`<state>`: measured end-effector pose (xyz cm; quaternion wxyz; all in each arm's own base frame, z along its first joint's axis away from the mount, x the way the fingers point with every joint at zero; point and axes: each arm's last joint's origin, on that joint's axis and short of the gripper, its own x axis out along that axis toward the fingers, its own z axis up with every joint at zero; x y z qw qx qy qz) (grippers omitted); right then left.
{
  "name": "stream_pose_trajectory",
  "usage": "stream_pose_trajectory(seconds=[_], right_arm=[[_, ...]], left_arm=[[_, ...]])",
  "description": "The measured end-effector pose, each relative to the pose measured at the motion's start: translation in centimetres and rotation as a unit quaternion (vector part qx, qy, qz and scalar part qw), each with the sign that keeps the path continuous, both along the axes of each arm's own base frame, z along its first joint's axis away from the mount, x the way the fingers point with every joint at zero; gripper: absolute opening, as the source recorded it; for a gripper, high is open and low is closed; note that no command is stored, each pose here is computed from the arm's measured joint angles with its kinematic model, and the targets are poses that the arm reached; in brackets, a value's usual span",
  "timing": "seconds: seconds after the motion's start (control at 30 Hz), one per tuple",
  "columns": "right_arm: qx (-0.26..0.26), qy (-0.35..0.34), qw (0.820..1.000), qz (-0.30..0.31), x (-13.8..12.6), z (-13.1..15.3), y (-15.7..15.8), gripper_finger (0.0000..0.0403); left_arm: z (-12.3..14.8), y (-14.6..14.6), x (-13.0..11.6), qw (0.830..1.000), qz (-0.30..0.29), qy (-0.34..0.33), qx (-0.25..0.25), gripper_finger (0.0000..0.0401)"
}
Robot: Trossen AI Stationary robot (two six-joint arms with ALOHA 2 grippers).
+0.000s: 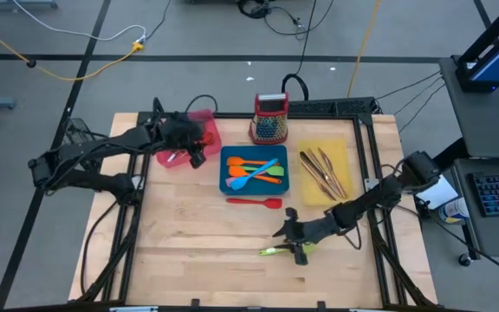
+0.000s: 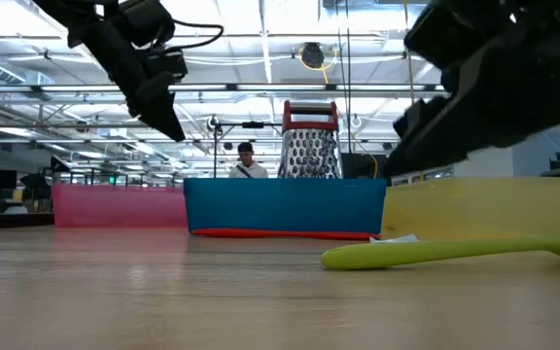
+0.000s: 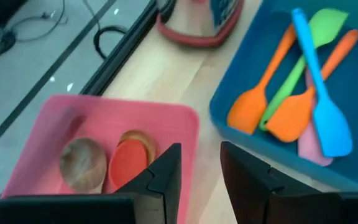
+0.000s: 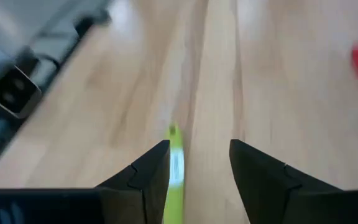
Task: Pick & Place Kitchen Items
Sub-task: Put the light green serving spoon into the pink bin
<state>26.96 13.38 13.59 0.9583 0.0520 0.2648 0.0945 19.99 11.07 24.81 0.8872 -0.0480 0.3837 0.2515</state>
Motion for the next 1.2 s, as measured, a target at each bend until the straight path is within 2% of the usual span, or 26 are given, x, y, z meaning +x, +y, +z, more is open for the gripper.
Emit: stream_pose_trajectory(seconds=[0.13,0.23,0.4,0.57,0.83,1.07,1.2], right_arm=[[0.013,0.059,0.998,-0.005,-0.2,-0.6,0.7,0.016],[0.018,0.07,0.997,0.006,-0.6,-0.7,1.2,0.016],[0.001,0.093,0.995,0.023,-1.5,-1.1,2.0,0.016],[-0.007,0.138,0.99,0.015,-2.3,-1.8,2.1,0.016],[-0.034,0.154,0.987,0.02,-2.7,-2.2,1.9,0.0155],[-0.046,0.16,0.986,0.001,-3.5,-3.1,1.2,0.0091],[-0.046,0.158,0.986,0.001,-3.5,-3.2,0.9,0.0039]], left_arm=[[0.0,-0.6,0.3,1.0,-0.015,-0.001,0.001,0.0118],[0.0,-1.0,0.5,1.0,-0.023,-0.002,0.001,0.0118],[0.0,-1.4,0.7,0.999,-0.034,-0.002,0.001,0.0118],[0.0,-1.6,0.8,0.999,-0.039,-0.002,0.001,0.0118],[0.1,-1.7,0.8,1.0,-0.03,-0.007,-0.007,0.0118],[0.1,-2.3,1.2,0.999,-0.032,-0.016,-0.021,0.0118],[0.2,-3.4,1.7,0.996,-0.072,-0.032,-0.036,0.0118]])
